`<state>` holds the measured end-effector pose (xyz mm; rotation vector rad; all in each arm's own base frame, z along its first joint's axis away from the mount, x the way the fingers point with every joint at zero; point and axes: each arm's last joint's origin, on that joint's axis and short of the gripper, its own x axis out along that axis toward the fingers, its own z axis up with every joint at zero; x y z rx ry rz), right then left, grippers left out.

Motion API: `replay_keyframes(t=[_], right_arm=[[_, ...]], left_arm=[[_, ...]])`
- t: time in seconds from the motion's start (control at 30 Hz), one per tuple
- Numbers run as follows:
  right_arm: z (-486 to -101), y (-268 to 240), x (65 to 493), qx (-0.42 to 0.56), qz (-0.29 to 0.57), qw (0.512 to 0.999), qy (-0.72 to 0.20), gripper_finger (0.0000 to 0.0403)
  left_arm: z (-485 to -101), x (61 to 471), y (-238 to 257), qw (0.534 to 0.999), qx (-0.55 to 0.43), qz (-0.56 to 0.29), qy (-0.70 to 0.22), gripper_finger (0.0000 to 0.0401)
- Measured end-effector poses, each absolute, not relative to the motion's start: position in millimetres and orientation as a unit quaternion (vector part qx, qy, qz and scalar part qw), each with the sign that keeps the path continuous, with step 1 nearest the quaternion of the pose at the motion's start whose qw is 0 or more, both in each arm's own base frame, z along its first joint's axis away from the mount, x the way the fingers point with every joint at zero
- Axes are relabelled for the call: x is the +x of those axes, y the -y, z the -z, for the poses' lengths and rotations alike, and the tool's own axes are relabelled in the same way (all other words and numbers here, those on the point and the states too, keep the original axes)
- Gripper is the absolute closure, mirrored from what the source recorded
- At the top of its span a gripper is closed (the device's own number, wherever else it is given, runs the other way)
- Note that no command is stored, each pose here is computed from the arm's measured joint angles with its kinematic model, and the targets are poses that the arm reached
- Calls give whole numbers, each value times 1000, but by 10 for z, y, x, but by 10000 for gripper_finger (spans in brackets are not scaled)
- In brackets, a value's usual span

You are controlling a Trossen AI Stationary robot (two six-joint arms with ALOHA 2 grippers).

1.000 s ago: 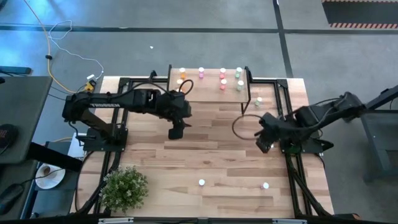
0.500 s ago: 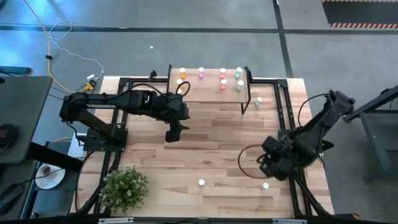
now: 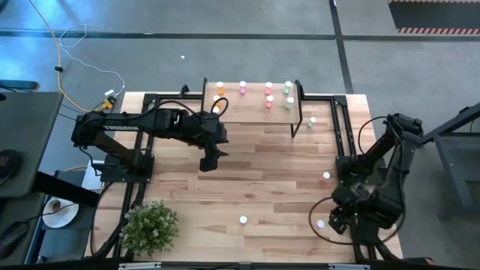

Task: Pick and place medicine bottles onto shelf by color
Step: Put the right purple pill bottle on the shelf aligned with the other purple pill bottle

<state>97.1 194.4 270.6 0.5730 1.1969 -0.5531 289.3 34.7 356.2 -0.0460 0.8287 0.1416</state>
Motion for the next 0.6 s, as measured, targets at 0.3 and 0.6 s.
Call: replay_keyframes(t=[0.3,0.6], right_arm=[[-2669,-2139,850,289,214,763,-536,240],[-2512,-2361,918,285,187,771,-538,239]], left_arm=[[-3563,2893,-347,912,-37,-75,-401,194],[-3563,2895,-347,912,-42,-77,-400,194]])
